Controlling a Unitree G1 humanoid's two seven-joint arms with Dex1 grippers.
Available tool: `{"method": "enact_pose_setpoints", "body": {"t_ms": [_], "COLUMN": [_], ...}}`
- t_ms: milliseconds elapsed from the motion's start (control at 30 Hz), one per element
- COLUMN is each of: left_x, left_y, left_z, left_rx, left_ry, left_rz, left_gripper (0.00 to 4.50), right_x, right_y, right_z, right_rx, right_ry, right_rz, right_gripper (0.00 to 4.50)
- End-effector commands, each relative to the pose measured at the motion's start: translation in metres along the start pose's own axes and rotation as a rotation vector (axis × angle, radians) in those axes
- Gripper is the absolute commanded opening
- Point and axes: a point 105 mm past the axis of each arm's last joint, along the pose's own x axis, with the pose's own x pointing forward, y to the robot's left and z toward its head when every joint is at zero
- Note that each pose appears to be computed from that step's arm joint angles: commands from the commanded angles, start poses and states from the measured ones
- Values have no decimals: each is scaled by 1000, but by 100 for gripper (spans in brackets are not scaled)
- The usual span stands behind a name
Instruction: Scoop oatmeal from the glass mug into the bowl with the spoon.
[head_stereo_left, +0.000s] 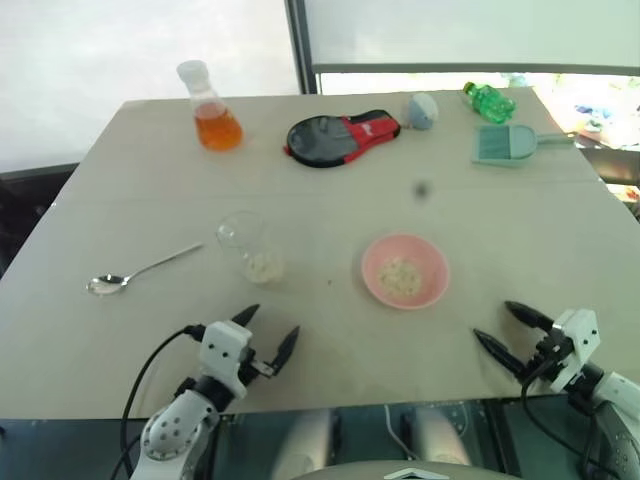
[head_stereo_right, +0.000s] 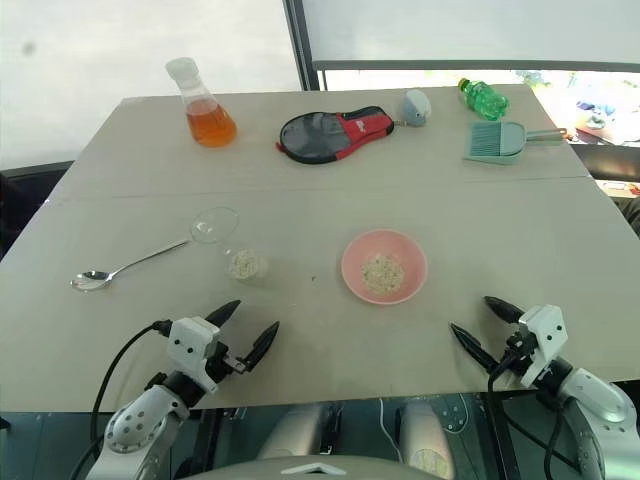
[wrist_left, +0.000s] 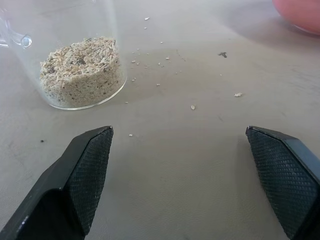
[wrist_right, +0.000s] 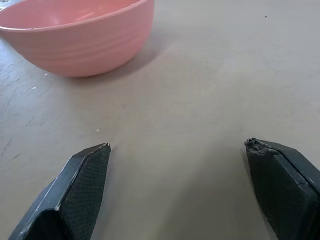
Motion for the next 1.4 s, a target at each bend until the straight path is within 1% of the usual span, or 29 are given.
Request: {"method": "enact_pose_setpoints", "body": {"t_ms": [33,167,233,333,400,467,533,633,767,867,1000,1067,1200,1233,1300,1400], "left_x": [-5,-5,-6,-12,-17,-18,-16,-8,-2,-2,0,2,4,4,1,-11], "left_y": [2,2,7,37,62,88,109,142,181,209,226,232,233,233,236,252], "left_z": [-16,-16,-13,4,15,25,31,43,61,68,59,46,28,26,32,39], "left_rx": [-12,-13,-14,-46,-55,-78,-77,-17,44,74,129,140,204,223,164,161], "left_ry": [72,73,60,-1,-26,-43,-41,-5,17,48,158,227,351,375,378,395], "left_rz": [-1,-1,22,163,246,320,347,333,344,379,334,305,212,192,168,212], "left_gripper": [446,446,446,446,446,446,446,446,446,446,446,446,446,446,446,446], "right_x": [0,0,0,-4,-5,-5,-3,-1,-1,0,-1,0,0,-1,-1,-3], "right_y": [2,3,8,40,61,78,92,104,92,79,67,64,63,62,60,60], "right_z": [3,5,15,63,85,97,102,103,91,88,83,83,83,83,83,80], "right_rx": [-10,-15,-2,-9,-26,-34,-53,-72,-144,-160,-170,-167,-171,-174,-173,-164], "right_ry": [-16,-19,-44,-106,-114,-109,-104,-92,-37,-28,-20,-29,-38,-38,-44,-43], "right_rz": [14,21,58,250,368,450,523,606,611,572,528,502,479,474,446,428], "right_gripper": [450,450,450,450,450,450,450,450,450,450,450,450,450,450,450,450]}}
